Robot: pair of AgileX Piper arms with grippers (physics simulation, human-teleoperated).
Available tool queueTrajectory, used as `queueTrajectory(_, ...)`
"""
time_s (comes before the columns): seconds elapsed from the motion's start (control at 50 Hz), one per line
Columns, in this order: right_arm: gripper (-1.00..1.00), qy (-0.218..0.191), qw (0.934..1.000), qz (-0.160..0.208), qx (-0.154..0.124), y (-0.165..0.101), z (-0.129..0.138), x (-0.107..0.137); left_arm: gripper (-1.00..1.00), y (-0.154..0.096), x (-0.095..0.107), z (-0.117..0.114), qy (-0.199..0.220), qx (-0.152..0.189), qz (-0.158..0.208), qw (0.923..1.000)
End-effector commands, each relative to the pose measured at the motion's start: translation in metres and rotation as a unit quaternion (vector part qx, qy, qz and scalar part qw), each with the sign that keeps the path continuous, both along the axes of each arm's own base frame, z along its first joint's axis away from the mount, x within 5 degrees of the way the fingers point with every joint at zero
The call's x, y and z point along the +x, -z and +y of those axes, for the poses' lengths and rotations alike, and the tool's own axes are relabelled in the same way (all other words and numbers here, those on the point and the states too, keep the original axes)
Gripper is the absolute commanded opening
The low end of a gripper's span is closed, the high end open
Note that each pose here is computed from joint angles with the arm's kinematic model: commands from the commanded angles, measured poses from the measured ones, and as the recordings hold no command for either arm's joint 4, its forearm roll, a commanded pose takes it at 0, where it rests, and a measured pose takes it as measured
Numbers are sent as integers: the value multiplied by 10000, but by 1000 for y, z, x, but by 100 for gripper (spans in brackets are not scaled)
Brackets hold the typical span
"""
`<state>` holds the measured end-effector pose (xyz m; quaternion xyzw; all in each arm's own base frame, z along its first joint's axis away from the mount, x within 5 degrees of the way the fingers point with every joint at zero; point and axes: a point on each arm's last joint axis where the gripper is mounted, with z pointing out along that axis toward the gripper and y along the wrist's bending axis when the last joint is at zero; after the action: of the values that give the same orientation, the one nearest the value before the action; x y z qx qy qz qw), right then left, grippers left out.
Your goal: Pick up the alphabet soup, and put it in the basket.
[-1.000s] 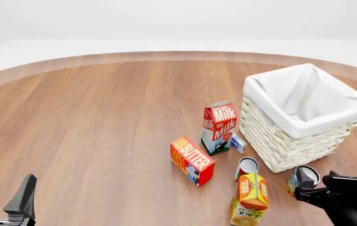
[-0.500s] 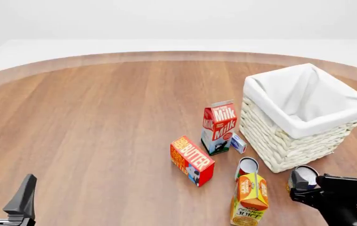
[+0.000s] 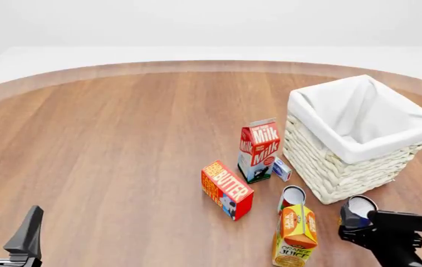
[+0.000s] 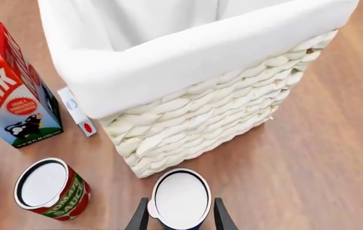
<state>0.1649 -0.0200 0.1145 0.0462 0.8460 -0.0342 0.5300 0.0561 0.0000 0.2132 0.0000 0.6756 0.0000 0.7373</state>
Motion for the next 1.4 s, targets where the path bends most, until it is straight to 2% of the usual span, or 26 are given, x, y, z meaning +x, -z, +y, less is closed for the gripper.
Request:
queueTrajectory(0.02,100,66,9999,115,7,9,-2,1,100,0,0,0,0,0,0,10000)
queueTrajectory(0.12,100,70,9998,194,33,17,-2,2,100,0,0,0,0,0,0,10000)
queueTrajectory(0.14,100,71,9993,358,104,25,-1,1,100,0,0,0,0,0,0,10000)
queueTrajectory(0.18,100,70,9992,380,110,26,-1,1,100,0,0,0,0,0,0,10000)
queueTrajectory(0.9,100,39,9983,545,193,36,0,10,100,0,0,0,0,0,0,10000)
queueTrajectory(0.92,-100,26,9983,545,201,36,1,10,100,0,0,0,0,0,0,10000)
queueTrajectory(1.4,-100,50,9991,410,112,28,-1,3,100,0,0,0,0,0,0,10000)
